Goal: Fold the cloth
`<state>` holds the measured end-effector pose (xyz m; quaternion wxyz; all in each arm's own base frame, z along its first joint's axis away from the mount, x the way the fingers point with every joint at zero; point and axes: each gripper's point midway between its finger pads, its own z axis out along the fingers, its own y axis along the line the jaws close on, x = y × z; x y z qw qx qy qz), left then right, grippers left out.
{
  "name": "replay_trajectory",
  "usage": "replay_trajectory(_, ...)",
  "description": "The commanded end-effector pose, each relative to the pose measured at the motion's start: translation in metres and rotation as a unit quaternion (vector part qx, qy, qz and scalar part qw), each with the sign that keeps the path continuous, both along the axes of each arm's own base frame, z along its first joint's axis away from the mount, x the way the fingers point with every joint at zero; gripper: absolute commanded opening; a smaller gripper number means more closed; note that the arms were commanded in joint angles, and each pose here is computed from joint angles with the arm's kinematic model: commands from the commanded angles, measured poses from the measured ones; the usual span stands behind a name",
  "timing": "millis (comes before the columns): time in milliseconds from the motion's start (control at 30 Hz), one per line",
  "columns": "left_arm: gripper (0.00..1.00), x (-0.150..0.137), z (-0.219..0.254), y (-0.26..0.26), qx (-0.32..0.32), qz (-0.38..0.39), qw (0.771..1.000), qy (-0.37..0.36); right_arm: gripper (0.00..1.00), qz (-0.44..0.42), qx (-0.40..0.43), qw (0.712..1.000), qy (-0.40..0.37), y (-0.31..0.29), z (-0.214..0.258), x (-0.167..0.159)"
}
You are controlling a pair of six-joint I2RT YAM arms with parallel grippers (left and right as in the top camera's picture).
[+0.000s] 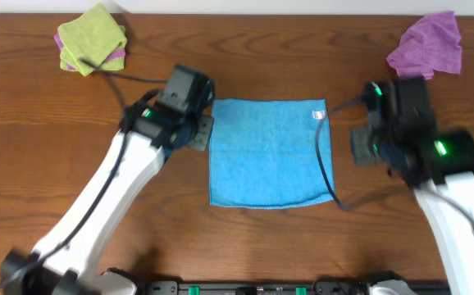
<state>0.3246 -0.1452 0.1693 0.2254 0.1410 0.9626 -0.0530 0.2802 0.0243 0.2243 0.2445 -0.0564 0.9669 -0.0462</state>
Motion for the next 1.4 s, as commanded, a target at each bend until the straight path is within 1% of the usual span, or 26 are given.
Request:
replay_trajectory(0, 0.06, -0.037, -0.004, -0.002, -0.061, 0.01, 0.998, 0.019, 0.02, 0.013, 0.041, 0.999, -0.005, 0.002, -0.011, -0.035)
replay_trajectory(33, 0.06, -0.054, -0.008, -0.003, -0.086, -0.001, 0.996, 0.018, 0.02, 0.023, 0.074, 0.997, -0.006, 0.009, -0.021, -0.054)
replay_trajectory(100, 0.06, -0.071, -0.018, -0.002, -0.109, 0.008, 0.994, 0.023, 0.02, 0.008, 0.106, 0.994, 0.007, 0.013, -0.04, -0.074)
replay_trajectory(167, 0.06, -0.088, -0.033, -0.008, -0.152, 0.017, 0.987, 0.046, 0.02, -0.009, 0.151, 0.988, 0.033, 0.023, -0.063, -0.092)
replay_trajectory(233, 0.06, -0.1, -0.047, -0.017, -0.19, 0.024, 0.979, 0.075, 0.02, -0.008, 0.193, 0.98, 0.047, 0.036, -0.074, -0.099)
replay_trajectory(300, 0.06, -0.105, -0.059, -0.021, -0.211, 0.041, 0.972, 0.093, 0.01, -0.028, 0.214, 0.974, 0.064, 0.04, -0.084, -0.102)
replay_trajectory(367, 0.06, -0.113, -0.075, -0.028, -0.246, 0.056, 0.96, 0.12, 0.01, -0.031, 0.237, 0.967, 0.087, 0.048, -0.098, -0.105)
replay_trajectory(500, 0.06, -0.134, -0.105, -0.028, -0.284, 0.088, 0.939, 0.175, 0.01, -0.064, 0.246, 0.957, 0.141, 0.05, -0.131, -0.112)
replay_trajectory(567, 0.06, -0.139, -0.111, -0.022, -0.294, 0.102, 0.931, 0.192, 0.01, -0.074, 0.243, 0.953, 0.163, 0.049, -0.146, -0.115)
replay_trajectory(733, 0.06, -0.137, -0.118, -0.007, -0.313, 0.14, 0.918, 0.202, 0.01, -0.111, 0.248, 0.947, 0.174, 0.038, -0.165, -0.109)
replay_trajectory(833, 0.06, -0.132, -0.117, -0.002, -0.319, 0.15, 0.915, 0.197, 0.01, -0.134, 0.269, 0.937, 0.177, 0.029, -0.171, -0.099)
replay_trajectory(867, 0.06, -0.131, -0.117, -0.002, -0.321, 0.155, 0.913, 0.198, 0.04, -0.137, 0.28, 0.933, 0.18, 0.028, -0.172, -0.098)
replay_trajectory(933, 0.06, -0.129, -0.117, -0.002, -0.325, 0.167, 0.909, 0.2, 0.16, -0.14, 0.3, 0.925, 0.185, 0.027, -0.175, -0.094)
replay_trajectory(1000, 0.07, -0.129, -0.121, -0.002, -0.327, 0.188, 0.901, 0.214, 0.18, -0.148, 0.315, 0.918, 0.191, 0.025, -0.18, -0.089)
replay_trajectory(1100, 0.07, -0.13, -0.128, -0.004, -0.329, 0.206, 0.891, 0.237, 0.28, -0.152, 0.316, 0.916, 0.193, 0.023, -0.185, -0.085)
replay_trajectory(1167, 0.11, -0.13, -0.132, -0.008, -0.337, 0.21, 0.882, 0.254, 0.32, -0.148, 0.319, 0.917, 0.186, 0.024, -0.185, -0.08)
replay_trajectory(1200, 0.15, -0.129, -0.136, -0.009, -0.338, 0.22, 0.876, 0.264, 0.33, -0.147, 0.319, 0.919, 0.18, 0.023, -0.185, -0.077)
replay_trajectory(1300, 0.15, -0.128, -0.144, -0.014, -0.346, 0.225, 0.865, 0.284, 0.3, -0.155, 0.329, 0.916, 0.168, 0.02, -0.184, -0.07)
replay_trajectory(1367, 0.18, -0.123, -0.146, -0.019, -0.36, 0.23, 0.856, 0.293, 0.29, -0.161, 0.342, 0.912, 0.159, 0.018, -0.184, -0.064)
